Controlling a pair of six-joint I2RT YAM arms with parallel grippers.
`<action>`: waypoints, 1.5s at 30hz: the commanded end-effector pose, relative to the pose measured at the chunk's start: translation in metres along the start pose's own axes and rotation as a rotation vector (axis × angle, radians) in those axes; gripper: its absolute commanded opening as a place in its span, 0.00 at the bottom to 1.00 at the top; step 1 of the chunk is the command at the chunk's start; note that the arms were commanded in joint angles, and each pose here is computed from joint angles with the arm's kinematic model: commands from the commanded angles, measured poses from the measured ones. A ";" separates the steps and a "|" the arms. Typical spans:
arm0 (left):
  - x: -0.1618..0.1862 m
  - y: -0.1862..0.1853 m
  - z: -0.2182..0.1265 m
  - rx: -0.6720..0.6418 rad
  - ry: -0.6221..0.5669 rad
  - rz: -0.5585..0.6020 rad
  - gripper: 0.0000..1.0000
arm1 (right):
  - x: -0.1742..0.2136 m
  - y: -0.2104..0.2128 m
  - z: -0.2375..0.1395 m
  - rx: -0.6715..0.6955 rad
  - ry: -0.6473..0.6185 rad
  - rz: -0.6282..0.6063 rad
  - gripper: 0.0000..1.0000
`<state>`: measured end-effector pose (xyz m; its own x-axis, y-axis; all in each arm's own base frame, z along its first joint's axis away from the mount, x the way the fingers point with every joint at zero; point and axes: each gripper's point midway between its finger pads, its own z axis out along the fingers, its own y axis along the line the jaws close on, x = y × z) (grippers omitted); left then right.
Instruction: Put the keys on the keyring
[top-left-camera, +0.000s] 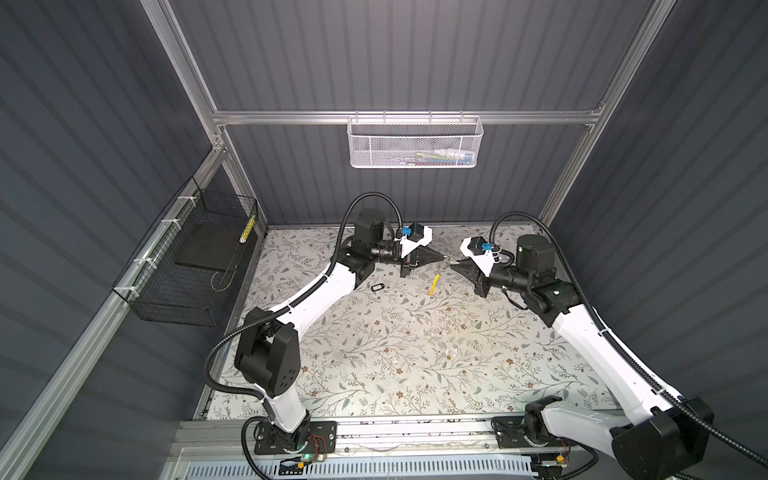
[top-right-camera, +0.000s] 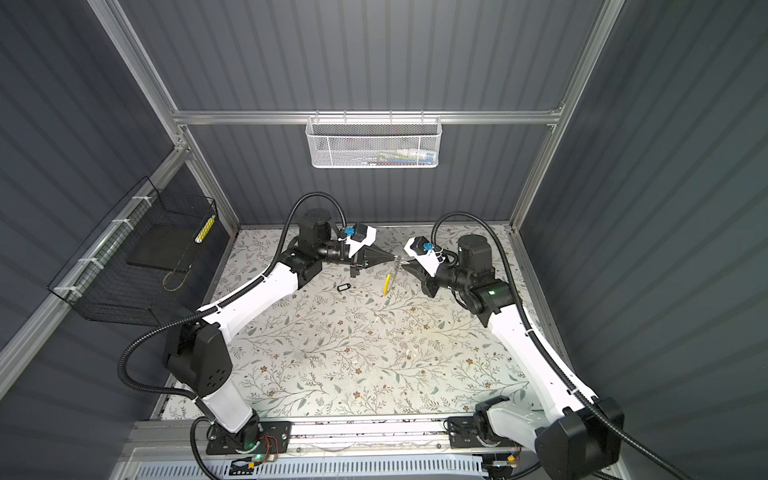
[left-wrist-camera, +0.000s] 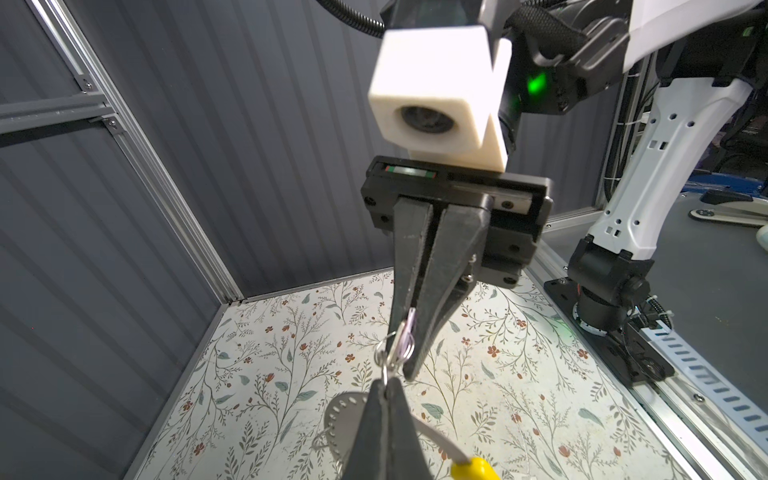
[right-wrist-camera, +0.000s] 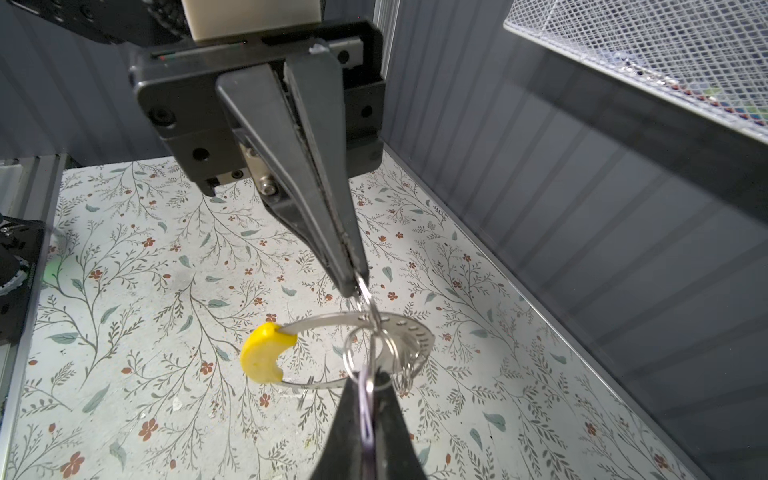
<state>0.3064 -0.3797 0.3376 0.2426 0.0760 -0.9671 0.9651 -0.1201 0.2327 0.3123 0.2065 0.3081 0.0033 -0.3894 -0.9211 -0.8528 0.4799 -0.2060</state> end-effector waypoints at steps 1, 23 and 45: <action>-0.008 0.000 -0.005 -0.011 0.020 0.039 0.00 | 0.002 -0.005 -0.005 0.017 0.054 -0.027 0.04; 0.063 0.040 -0.066 -0.317 0.005 -0.196 0.43 | 0.074 0.026 0.057 -0.223 0.498 -0.128 0.03; 0.102 0.054 -0.127 -0.650 0.149 -0.258 0.47 | 0.195 0.082 0.097 -0.414 0.826 -0.023 0.04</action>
<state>0.3951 -0.2549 0.2733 -0.0110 0.1469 -0.9891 0.8536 0.5165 0.0672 0.3021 0.2718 0.0972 -0.1647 -0.8663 -0.4716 -0.9855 0.1640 0.0430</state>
